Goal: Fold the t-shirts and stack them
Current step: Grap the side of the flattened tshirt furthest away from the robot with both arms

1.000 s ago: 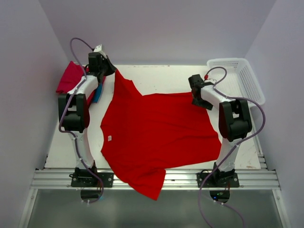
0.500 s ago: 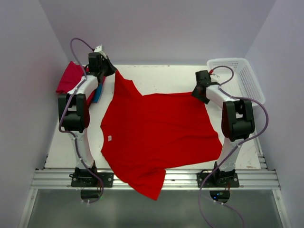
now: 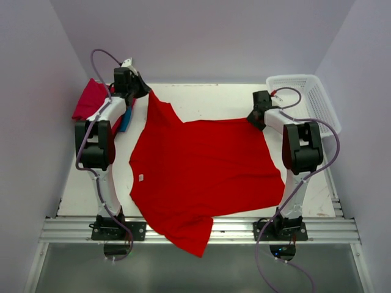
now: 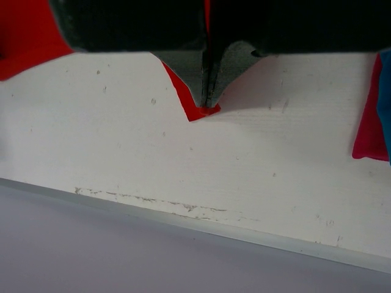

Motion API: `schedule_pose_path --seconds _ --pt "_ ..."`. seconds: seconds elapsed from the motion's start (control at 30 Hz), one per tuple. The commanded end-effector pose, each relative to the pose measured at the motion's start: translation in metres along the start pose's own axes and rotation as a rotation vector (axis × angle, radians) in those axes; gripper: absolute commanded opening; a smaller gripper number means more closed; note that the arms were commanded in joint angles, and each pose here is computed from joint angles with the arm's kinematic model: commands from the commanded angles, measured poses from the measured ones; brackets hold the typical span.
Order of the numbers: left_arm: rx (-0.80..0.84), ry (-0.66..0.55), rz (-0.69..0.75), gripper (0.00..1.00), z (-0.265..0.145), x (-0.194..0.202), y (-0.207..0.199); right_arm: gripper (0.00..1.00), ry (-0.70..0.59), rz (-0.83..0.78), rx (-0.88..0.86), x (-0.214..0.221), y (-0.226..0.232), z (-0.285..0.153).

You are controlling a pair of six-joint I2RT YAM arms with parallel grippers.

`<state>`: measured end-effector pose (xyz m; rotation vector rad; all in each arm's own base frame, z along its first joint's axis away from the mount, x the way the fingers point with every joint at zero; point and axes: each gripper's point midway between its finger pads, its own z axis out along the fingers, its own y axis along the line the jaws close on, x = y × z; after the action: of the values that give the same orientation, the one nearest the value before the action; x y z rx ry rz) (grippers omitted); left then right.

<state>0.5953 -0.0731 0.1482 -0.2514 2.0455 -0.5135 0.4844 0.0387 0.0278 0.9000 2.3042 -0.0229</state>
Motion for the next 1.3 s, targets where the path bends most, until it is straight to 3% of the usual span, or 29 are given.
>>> schedule_pose_path --seconds 0.0,0.53,1.0,1.27 --pt "0.046 -0.055 0.004 0.00 -0.013 -0.025 -0.014 0.47 -0.060 0.063 -0.038 -0.026 0.016 0.006" --pt "0.053 -0.047 0.003 0.00 -0.011 -0.021 -0.015 0.47 -0.126 0.094 -0.014 -0.059 0.012 0.012" --pt "0.041 -0.044 0.003 0.00 -0.010 -0.019 -0.012 0.38 -0.103 0.100 0.046 -0.048 -0.004 0.020" --pt "0.042 -0.042 0.000 0.00 -0.010 -0.017 -0.012 0.38 -0.109 0.115 0.053 -0.048 -0.014 0.000"
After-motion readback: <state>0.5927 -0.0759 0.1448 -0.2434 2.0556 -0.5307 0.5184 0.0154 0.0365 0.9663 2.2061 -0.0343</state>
